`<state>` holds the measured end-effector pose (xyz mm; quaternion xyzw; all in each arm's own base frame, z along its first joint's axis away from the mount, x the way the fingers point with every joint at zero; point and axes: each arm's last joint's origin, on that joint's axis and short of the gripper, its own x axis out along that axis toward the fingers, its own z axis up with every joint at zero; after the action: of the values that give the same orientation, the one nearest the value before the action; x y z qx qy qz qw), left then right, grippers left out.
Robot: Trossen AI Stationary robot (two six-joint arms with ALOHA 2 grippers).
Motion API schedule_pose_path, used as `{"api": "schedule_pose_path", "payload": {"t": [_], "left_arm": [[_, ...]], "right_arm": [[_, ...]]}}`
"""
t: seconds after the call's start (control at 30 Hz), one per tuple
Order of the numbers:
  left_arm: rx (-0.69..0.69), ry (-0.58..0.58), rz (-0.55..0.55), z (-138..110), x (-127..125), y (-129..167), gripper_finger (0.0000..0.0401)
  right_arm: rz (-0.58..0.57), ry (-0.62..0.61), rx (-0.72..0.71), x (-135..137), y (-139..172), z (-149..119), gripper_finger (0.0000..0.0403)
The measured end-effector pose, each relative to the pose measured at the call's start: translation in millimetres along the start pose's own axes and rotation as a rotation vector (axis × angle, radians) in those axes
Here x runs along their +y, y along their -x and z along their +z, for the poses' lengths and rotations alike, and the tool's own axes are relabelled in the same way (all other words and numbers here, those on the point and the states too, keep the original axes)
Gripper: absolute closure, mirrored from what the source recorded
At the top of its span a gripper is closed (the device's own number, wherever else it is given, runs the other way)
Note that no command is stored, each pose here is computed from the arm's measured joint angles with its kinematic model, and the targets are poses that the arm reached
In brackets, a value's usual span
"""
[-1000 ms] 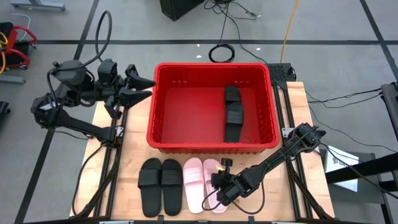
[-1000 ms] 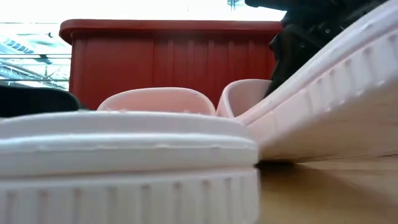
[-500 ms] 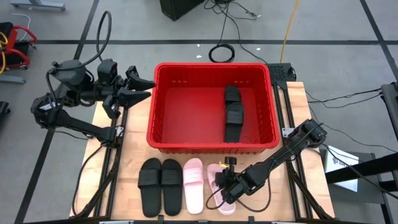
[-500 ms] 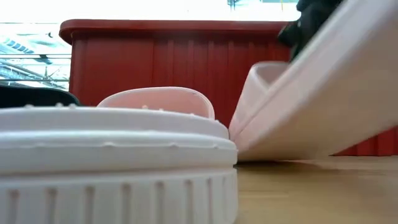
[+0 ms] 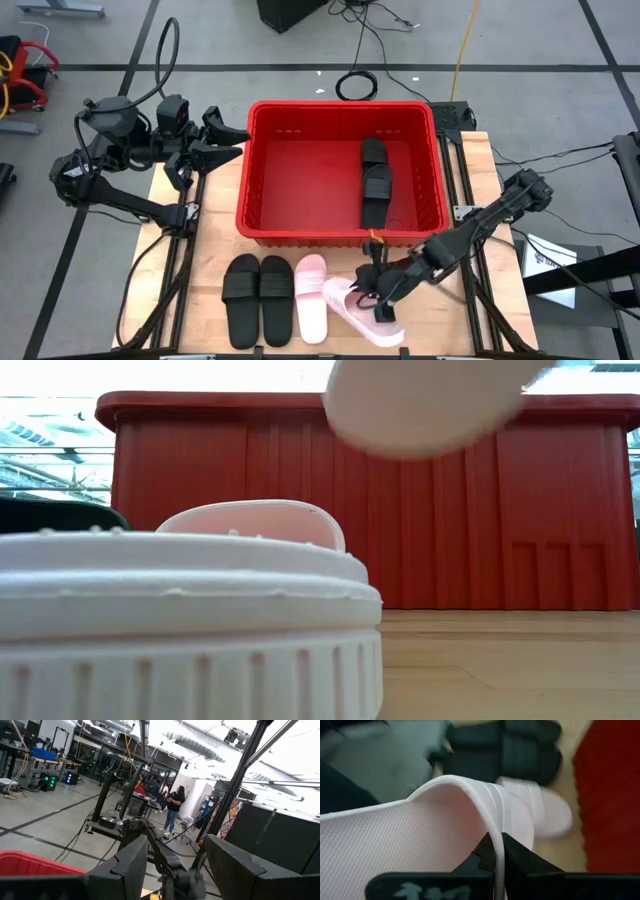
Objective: Pick and place slides into bin
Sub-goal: Put the pink slide into the red bin
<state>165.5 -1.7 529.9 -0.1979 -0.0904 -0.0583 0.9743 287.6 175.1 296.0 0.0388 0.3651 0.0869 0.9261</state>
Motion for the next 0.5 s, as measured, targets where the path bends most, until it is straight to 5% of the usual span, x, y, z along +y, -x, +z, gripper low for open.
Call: {"api": "schedule_pose_path", "payload": {"t": [0.27, 0.5], "left_arm": [[-0.03, -0.005, -0.012, 3, -1, 0, 0.0199], [-0.081, -0.019, -0.034, 8, -3, 0, 0.0199]], "right_arm": [[0.159, 0.024, -0.387, -9, 41, 45, 0.04], [0.148, 0.084, -0.744, -24, 71, 78, 0.0399]]}}
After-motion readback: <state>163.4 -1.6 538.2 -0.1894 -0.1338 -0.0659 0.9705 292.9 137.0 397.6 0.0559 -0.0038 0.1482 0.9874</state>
